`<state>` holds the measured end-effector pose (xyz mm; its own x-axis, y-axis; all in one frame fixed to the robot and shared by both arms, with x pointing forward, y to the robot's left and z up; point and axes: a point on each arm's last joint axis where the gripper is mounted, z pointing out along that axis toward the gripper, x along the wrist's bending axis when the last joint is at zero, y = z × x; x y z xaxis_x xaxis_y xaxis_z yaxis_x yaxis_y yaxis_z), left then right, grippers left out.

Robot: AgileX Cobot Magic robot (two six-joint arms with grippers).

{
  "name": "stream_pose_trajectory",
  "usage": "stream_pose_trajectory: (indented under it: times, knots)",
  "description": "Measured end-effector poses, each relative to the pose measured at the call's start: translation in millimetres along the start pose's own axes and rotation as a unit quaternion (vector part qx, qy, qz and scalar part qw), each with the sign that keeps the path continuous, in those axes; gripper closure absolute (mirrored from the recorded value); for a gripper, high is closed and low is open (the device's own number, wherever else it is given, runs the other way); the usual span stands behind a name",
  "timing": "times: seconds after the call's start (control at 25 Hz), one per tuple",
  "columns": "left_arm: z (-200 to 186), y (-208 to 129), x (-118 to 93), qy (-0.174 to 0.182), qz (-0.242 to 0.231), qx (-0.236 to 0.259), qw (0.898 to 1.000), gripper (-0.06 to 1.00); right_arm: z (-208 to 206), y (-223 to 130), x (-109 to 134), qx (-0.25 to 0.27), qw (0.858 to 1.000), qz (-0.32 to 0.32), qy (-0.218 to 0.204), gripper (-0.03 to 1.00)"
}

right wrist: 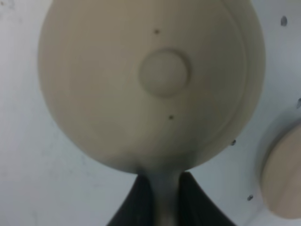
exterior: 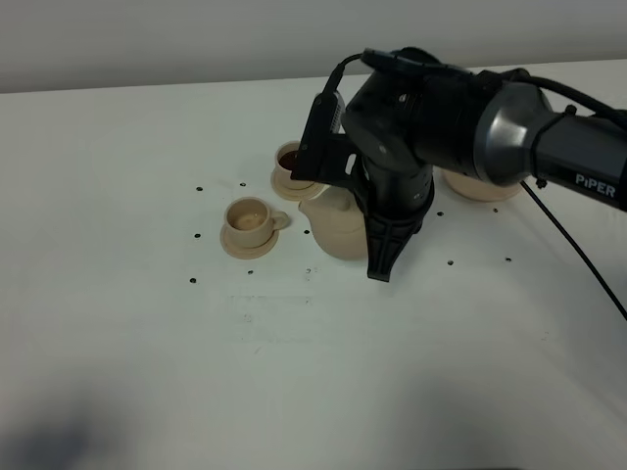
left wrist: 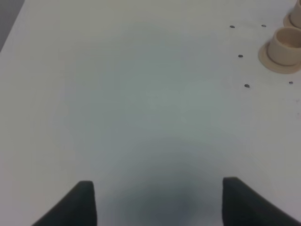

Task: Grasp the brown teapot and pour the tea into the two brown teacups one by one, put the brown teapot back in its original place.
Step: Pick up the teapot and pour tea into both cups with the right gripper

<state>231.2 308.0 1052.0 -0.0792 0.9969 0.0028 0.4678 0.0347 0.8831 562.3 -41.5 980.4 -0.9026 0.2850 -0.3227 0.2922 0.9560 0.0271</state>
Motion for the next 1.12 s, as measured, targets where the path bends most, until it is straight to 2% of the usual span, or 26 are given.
stream_pose_trajectory:
  times: [0.24, 0.56, 0.92, 1.12]
  knots:
    - [0.0, 0.0, 0.0, 0.000, 0.000, 0.000, 1.000, 0.35, 8.3, 7.4, 12.6, -0.006, 0.993, -0.088, -0.072, 0.87]
    - [0.0, 0.0, 0.0, 0.000, 0.000, 0.000, 1.000, 0.35, 7.1, 22.3, -0.3, -0.057, 0.970, -0.167, -0.169, 0.87]
    - [0.0, 0.0, 0.0, 0.000, 0.000, 0.000, 1.000, 0.35, 30.9, 33.0, -3.1, -0.050, 0.943, -0.243, -0.223, 0.87]
    - [0.0, 0.0, 0.0, 0.000, 0.000, 0.000, 1.000, 0.35, 34.5, 36.7, -6.1, -0.054, 0.934, -0.248, -0.253, 0.87]
